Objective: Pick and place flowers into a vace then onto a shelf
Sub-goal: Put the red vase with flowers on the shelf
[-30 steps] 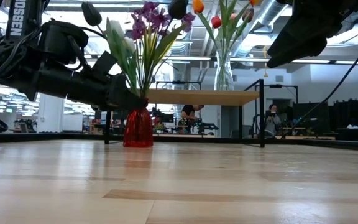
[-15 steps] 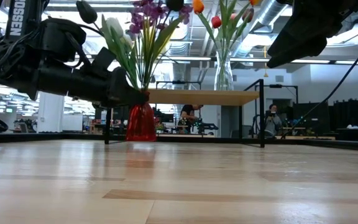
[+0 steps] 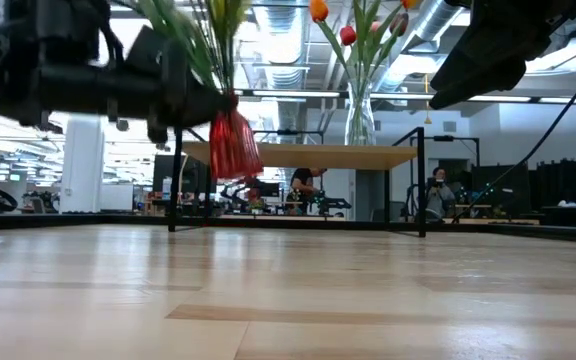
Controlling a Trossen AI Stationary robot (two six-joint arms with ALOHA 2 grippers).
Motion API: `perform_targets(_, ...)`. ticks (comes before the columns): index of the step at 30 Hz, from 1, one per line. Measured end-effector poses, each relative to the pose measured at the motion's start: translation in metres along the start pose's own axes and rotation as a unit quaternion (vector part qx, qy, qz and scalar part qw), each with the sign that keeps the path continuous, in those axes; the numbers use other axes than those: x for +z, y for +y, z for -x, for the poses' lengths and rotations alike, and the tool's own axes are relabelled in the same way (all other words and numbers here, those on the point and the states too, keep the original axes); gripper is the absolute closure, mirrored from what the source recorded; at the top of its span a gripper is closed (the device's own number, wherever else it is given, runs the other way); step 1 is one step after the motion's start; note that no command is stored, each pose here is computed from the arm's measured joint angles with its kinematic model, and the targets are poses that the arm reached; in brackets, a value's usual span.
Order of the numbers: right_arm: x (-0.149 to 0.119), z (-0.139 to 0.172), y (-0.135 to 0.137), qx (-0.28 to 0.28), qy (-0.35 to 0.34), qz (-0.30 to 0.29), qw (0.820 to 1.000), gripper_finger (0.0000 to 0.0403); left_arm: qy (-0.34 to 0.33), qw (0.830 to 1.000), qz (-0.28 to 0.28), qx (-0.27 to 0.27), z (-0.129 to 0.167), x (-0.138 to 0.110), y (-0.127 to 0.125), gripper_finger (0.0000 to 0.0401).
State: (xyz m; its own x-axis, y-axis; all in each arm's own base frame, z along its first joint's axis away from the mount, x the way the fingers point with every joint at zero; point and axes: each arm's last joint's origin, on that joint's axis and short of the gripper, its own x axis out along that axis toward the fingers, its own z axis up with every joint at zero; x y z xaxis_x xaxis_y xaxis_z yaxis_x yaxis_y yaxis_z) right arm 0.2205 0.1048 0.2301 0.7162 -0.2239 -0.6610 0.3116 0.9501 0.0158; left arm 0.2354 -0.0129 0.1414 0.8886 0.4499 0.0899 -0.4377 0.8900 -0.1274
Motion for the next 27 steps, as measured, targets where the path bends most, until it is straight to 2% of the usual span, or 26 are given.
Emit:
perform_targets(4, 0.000, 0.000, 0.000, 0.000, 0.000, 0.000, 1.000, 0.0147, -0.026, 0.999, -0.010, 0.019, 0.005, 0.025, -0.001, 0.0272)
perform_targets(9, 0.000, 0.000, 0.000, 0.001, 0.000, 0.000, 1.000, 0.0147, -0.053, 0.997, 0.006, 0.055, 0.013, 0.057, 0.006, 0.0272)
perform_targets(13, 0.000, 0.000, 0.000, 0.001, 0.000, 0.001, 1.000, 0.0147, -0.051, 0.994, -0.020, 0.093, 0.015, 0.081, 0.011, 0.0273)
perform_targets(22, 0.001, 0.000, 0.001, 0.005, -0.006, 0.001, 1.000, 0.0147, 0.001, 0.982, -0.078, 0.170, -0.021, 0.146, 0.021, 0.0273)
perform_targets(27, 0.005, 0.000, 0.002, 0.010, -0.024, 0.012, 1.000, 0.0147, 0.007, 0.983, -0.055, 0.176, -0.042, 0.166, 0.046, 0.0273)
